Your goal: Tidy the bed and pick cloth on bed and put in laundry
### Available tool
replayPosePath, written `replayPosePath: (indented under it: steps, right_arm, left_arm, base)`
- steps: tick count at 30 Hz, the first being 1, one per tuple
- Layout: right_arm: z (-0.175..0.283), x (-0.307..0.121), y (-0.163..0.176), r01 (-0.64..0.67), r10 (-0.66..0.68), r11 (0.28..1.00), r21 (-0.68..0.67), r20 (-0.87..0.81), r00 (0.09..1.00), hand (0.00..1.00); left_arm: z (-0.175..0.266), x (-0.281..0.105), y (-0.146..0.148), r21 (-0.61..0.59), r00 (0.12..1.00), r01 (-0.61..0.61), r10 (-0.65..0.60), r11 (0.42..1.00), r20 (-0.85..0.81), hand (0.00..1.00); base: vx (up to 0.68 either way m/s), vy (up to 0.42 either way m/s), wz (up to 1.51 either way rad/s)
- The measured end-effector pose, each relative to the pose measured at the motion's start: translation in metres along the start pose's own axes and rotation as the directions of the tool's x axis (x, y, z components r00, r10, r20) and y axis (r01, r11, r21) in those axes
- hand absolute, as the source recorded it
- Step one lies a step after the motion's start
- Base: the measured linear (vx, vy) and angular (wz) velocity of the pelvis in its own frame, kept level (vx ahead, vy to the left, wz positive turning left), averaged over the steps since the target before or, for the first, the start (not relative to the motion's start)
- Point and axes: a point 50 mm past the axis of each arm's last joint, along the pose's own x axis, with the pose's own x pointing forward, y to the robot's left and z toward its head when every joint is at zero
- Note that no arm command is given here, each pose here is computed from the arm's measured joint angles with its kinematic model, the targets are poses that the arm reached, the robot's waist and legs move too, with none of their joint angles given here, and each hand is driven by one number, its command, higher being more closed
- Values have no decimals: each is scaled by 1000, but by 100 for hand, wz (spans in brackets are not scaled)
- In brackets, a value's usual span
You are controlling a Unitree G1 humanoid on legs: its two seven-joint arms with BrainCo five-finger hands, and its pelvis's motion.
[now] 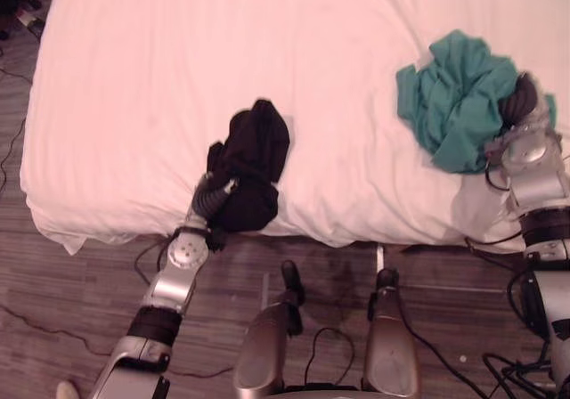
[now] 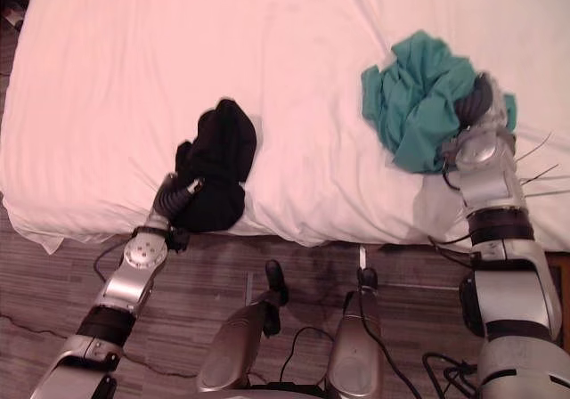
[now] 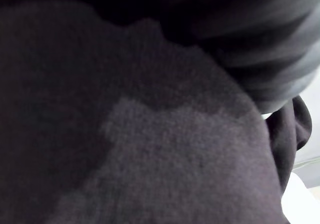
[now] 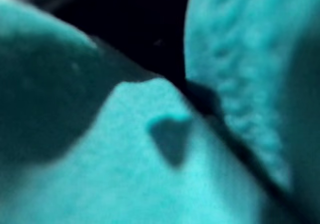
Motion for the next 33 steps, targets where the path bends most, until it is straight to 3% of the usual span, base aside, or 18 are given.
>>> replayPosePath:
  steps: [2, 5, 8, 10, 12, 15, 17, 21, 24, 28, 33]
  right_arm:
    - [-18, -17, 25, -54, 56, 992, 114, -12, 998, 100]
    - [-52, -82, 91, -253, 279, 898, 360, -23, 960, 100]
    - [-64, -154, 147, -480, 542, 707, 519, 38, 840, 100]
    - [-56, -203, 180, -631, 711, 477, 611, 154, 686, 100]
    - [-49, -226, 195, -676, 763, 342, 653, 227, 605, 100]
    - [-42, -250, 208, -678, 779, 231, 697, 285, 559, 100]
    - [-44, -259, 209, -655, 775, 228, 720, 273, 570, 100]
    - [-66, -252, 195, -593, 745, 351, 724, 167, 645, 100]
    - [-62, -240, 196, -572, 713, 389, 722, 157, 684, 100]
    - [-81, -249, 188, -453, 672, 472, 756, 24, 740, 100]
    - [-100, -285, 185, -268, 614, 542, 796, -158, 773, 100]
  left_arm:
    - [-13, -10, -2, -4, 998, 15, -15, 1000, -53, 100]
    - [-43, -30, -8, -37, 980, 12, -19, 999, -196, 100]
    - [-70, -50, -13, -82, 945, -15, -13, 997, -326, 100]
    - [-83, -65, -22, -151, 922, -62, -1, 987, -387, 100]
    - [-85, -70, -33, -235, 918, -98, -4, 967, -396, 100]
    - [-85, -79, -63, -406, 910, -121, -62, 906, -410, 100]
    - [-92, -93, -79, -489, 892, -131, -112, 863, -437, 100]
    - [-110, -127, -93, -593, 838, -222, -159, 774, -521, 100]
    - [-120, -137, -78, -601, 821, -324, -99, 731, -563, 100]
    - [-121, -143, -86, -610, 811, -308, -134, 730, -569, 100]
    - [-127, -130, -86, -582, 800, -251, -173, 774, -575, 100]
  base:
    - [70, -74, -13]
    - [150, -83, -9]
    - [145, -48, -4]
    - [127, -4, -1]
    - [35, 24, 35]
    - [-31, 68, 131]
    - [27, 102, 246]
    - [153, 154, 267]
    - [60, 51, 166]
    - [69, 87, 181]
    - [109, -63, 212]
